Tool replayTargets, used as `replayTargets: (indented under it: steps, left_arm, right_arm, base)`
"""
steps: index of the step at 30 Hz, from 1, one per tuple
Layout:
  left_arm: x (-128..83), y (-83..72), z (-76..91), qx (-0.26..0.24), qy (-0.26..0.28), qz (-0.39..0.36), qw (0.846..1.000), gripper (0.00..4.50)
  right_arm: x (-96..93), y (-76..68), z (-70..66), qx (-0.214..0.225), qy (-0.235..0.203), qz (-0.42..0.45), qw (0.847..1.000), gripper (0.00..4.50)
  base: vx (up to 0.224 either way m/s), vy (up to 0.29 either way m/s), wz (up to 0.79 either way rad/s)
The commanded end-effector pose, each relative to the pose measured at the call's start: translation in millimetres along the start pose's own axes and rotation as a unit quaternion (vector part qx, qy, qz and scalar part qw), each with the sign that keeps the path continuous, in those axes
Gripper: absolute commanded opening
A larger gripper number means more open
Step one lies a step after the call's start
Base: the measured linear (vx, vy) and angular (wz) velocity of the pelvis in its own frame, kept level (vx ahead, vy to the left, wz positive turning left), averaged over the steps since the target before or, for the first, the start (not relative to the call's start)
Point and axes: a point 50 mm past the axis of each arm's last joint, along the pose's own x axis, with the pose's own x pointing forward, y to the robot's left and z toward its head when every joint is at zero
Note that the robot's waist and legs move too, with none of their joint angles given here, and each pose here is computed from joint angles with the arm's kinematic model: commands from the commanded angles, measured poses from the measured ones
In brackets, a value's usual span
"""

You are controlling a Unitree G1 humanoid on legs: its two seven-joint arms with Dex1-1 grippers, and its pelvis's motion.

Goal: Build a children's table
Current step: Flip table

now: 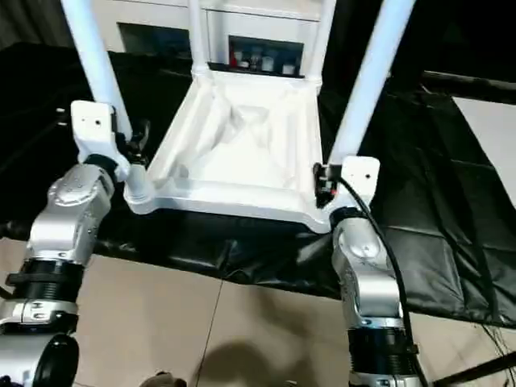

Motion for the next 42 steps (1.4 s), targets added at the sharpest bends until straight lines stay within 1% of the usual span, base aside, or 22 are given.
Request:
replayTargets:
  steps: [1, 4, 5, 6, 8, 9, 10, 11, 14, 15, 16, 17, 18, 21, 23, 27, 30, 33, 34, 38, 39, 42]
  left_arm:
    - [-2, -9.4, 9.4, 0.005, -0.035, -0.027, 0.999, 1.8]
    - [-8, -10.8, 8.2, -0.007, -0.043, -0.038, 0.998, 1.8]
    - [-12, -10.7, 6.0, -0.013, -0.041, -0.04, 0.998, 1.8]
    - [-16, -10.5, 3.8, -0.018, -0.039, -0.042, 0.998, 2.15]
    - [-19, -9.8, 1.4, -0.022, -0.038, -0.04, 0.998, 2.5]
    - [-27, -10.1, -5.6, -0.036, -0.028, -0.047, 0.998, 2.53]
    - [-27, -10.1, -5.6, -0.036, -0.028, -0.047, 0.998, 2.56]
    - [-30, -9.5, -8.6, -0.039, -0.026, -0.046, 0.998, 2.61]
    - [-38, -6.9, -17.3, -0.036, -0.017, -0.043, 0.998, 2.94]
    - [-41, -6.0, -19.1, -0.035, -0.014, -0.041, 0.998, 2.94]
    - [-42, -5.5, -19.9, -0.035, -0.013, -0.038, 0.999, 2.98]
    - [-45, -4.6, -20.9, -0.038, -0.012, -0.033, 0.999, 3.16]
    - [-45, -4.5, -21.0, -0.039, -0.012, -0.032, 0.999, 3.29]
    - [-54, -2.0, -26.5, -0.034, -0.006, -0.027, 0.999, 3.29]
    - [-55, -1.4, -27.9, -0.034, -0.006, -0.025, 0.999, 3.29]
    - [-64, 6.1, -36.1, -0.034, 0.003, -0.008, 0.999, 3.29]
    - [-63, 6.2, -34.6, -0.035, 0.001, -0.01, 0.999, 3.29]
    - [-62, 4.9, -32.2, -0.043, -0.002, -0.013, 0.999, 3.29]
    - [-61, 3.1, -30.3, -0.048, -0.005, -0.017, 0.999, 3.13]
    - [-62, 0.0, -30.2, -0.055, -0.004, -0.026, 0.998, 2.75]
    - [-62, -0.4, -30.4, -0.054, -0.003, -0.028, 0.998, 2.75]
    - [-64, -0.9, -32.6, -0.053, 0.007, -0.033, 0.998, 2.45]
  right_arm:
    - [-0.2, 15.5, 20.3, 0.011, -0.053, 0.044, 0.998, 2.83]
    - [-1.0, 13.7, 22.6, -0.006, -0.063, 0.045, 0.997, 3.03]
    - [-2.7, 13.8, 22.8, -0.005, -0.068, 0.055, 0.996, 3.03]
    - [-4.8, 13.4, 22.3, -0.005, -0.072, 0.063, 0.995, 3.06]
    - [-6.8, 12.1, 20.9, -0.004, -0.073, 0.067, 0.995, 3.08]
    - [-11.7, 9.7, 17.5, -0.002, -0.075, 0.083, 0.994, 3.08]
    - [-11.7, 9.7, 17.5, -0.002, -0.075, 0.083, 0.994, 3.08]
    - [-14.1, 8.0, 16.7, -0.004, -0.08, 0.087, 0.993, 3.34]
    - [-20.3, 5.1, 12.1, 0.008, -0.081, 0.104, 0.991, 3.48]
    - [-20.6, 4.9, 10.5, 0.006, -0.077, 0.101, 0.992, 3.48]
    - [-20.4, 4.6, 9.7, 0.003, -0.075, 0.096, 0.993, 3.61]
    - [-20.2, 4.2, 8.9, -0.001, -0.072, 0.09, 0.993, 3.84]
    - [-20.2, 4.1, 8.7, -0.002, -0.072, 0.089, 0.993, 3.87]
    - [-21.2, 1.9, 4.9, -0.008, -0.072, 0.079, 0.994, 3.87]
    - [-21.4, 1.5, 3.8, -0.009, -0.071, 0.077, 0.994, 3.87]
    - [-23.0, -10.1, -2.4, -0.023, -0.064, 0.029, 0.997, 3.87]
    - [-23.5, -20.3, -4.6, -0.033, -0.065, -0.01, 0.997, 3.87]
    - [-25.2, -25.0, -5.0, -0.021, -0.071, -0.026, 0.997, 3.87]
    - [-27.9, -26.9, -7.6, 0.0, -0.072, -0.025, 0.997, 3.87]
    - [-33.0, -22.4, -9.2, 0.012, -0.075, 0.012, 0.997, 3.87]
    - [-34.4, -22.1, -9.3, 0.015, -0.076, 0.017, 0.997, 3.87]
    - [-44.3, -26.9, -11.0, 0.016, -0.072, 0.032, 0.997, 3.87]
  base:
    - [0.0, 0.0, 0.0]
    - [0.0, 0.0, 0.0]
    - [0.0, 0.0, 0.0]
    - [0.0, 0.0, 0.0]
    - [0.0, 0.0, 0.0]
    - [0.0, 0.0, 0.0]
    - [0.0, 0.0, 0.0]
    - [0.0, 0.0, 0.0]
    - [0.0, 0.0, 0.0]
    - [0.0, 0.0, 0.0]
    - [0.0, 0.0, 0.0]
    - [0.0, 0.0, 0.0]
    - [0.0, 0.0, 0.0]
    - [0.0, 0.0, 0.0]
    - [0.0, 0.0, 0.0]
    - [0.0, 0.0, 0.0]
    - [0.0, 0.0, 0.0]
    - [0.0, 0.0, 0.0]
    - [0.0, 0.0, 0.0]
    - [0.0, 0.0, 0.0]
    - [0.0, 0.0, 0.0]
    - [0.0, 0.0, 0.0]
